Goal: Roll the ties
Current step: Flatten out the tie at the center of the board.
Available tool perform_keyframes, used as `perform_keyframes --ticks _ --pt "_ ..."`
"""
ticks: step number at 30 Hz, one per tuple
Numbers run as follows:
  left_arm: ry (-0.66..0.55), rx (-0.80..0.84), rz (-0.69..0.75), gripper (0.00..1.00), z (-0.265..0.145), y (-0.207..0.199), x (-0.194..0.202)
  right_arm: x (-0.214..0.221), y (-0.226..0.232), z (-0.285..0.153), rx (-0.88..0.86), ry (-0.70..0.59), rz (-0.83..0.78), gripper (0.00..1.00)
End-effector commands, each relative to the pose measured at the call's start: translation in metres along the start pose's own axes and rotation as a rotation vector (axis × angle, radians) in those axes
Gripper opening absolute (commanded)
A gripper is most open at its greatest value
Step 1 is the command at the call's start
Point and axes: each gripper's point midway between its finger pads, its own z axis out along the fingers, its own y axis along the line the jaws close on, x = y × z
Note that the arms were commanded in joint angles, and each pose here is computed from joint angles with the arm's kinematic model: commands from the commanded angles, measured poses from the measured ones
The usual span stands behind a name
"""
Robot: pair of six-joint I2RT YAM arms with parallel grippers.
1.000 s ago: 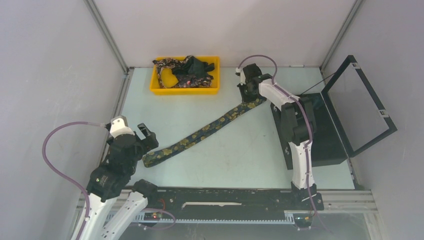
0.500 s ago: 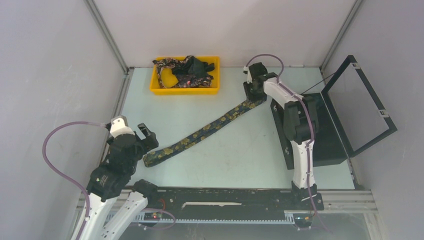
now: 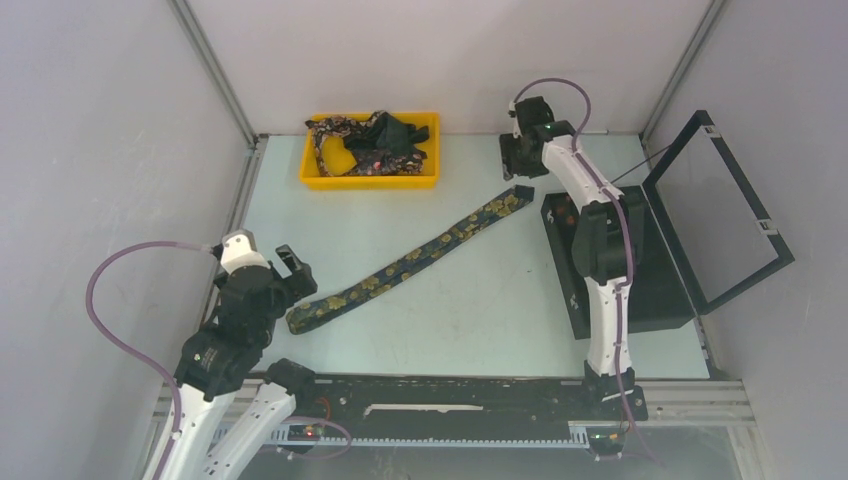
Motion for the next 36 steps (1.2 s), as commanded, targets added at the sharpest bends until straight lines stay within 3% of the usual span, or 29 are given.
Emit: perform_keyframes --ticks 1,7,14,36 --pt "-0.031 0.011 -0.002 0.98 -0.001 -0.002 -0.009 -0.012 0.036 -0.05 -0.015 -0.062 -0.031 0.62" --pt "-0.043 0.017 -0.011 0.98 -0.003 -0.001 -0.01 0.039 0.105 -0.064 -0.194 -0.027 -0.049 0.61" --pt "-0.054 0.032 -0.02 0.98 -0.006 -0.002 -0.011 0.099 0.155 -0.046 -0.281 0.103 -0.076 0.6" --pt "-0.065 0.034 -0.03 0.98 -0.008 0.0 -0.012 0.112 0.116 0.027 -0.104 0.203 0.017 0.56"
